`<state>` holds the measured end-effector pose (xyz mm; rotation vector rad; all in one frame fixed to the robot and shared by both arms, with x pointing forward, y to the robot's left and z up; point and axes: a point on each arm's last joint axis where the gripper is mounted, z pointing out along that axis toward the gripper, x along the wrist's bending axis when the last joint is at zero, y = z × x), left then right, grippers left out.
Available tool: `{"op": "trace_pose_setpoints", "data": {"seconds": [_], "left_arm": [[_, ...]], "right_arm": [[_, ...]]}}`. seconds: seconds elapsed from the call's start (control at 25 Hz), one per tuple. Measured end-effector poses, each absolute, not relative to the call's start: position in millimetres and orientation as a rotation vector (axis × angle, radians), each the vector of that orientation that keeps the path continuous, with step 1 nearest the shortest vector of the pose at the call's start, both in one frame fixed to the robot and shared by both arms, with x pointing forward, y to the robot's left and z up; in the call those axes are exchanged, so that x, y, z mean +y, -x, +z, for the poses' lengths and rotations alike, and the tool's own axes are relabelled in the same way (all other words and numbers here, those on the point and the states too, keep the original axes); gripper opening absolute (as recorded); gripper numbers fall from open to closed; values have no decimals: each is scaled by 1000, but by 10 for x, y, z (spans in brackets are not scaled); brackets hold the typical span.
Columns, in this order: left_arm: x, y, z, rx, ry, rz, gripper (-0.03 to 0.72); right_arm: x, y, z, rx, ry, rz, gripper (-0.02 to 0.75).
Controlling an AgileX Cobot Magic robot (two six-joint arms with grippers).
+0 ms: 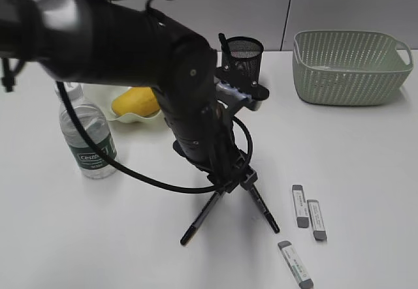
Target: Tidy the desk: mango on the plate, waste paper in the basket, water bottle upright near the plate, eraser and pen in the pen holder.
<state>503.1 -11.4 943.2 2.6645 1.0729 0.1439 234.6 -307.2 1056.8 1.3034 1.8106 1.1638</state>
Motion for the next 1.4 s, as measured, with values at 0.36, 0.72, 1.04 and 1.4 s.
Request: {"op": "trace_pose_setpoints", "data": {"seconds": [0.36,0.72,1.04,1.4], "left_arm": [[-308,-5243,9053,1083,-2735,179,429],[-311,-5271,8924,1069,-2773,203,105],[-172,-5416,10088,913,-2245,403,101],[3,-6024,10538,488,-1259,706,101]], "right_arm": [[-3072,-2347,10569,1810,-1303,1164,367],[-3072,-2347,10569,1810,-1304,1165,367],[-3072,-2347,10569,1809,-1304,1165,367],[-3072,-2347,10569,1809,-1304,1165,367]]}}
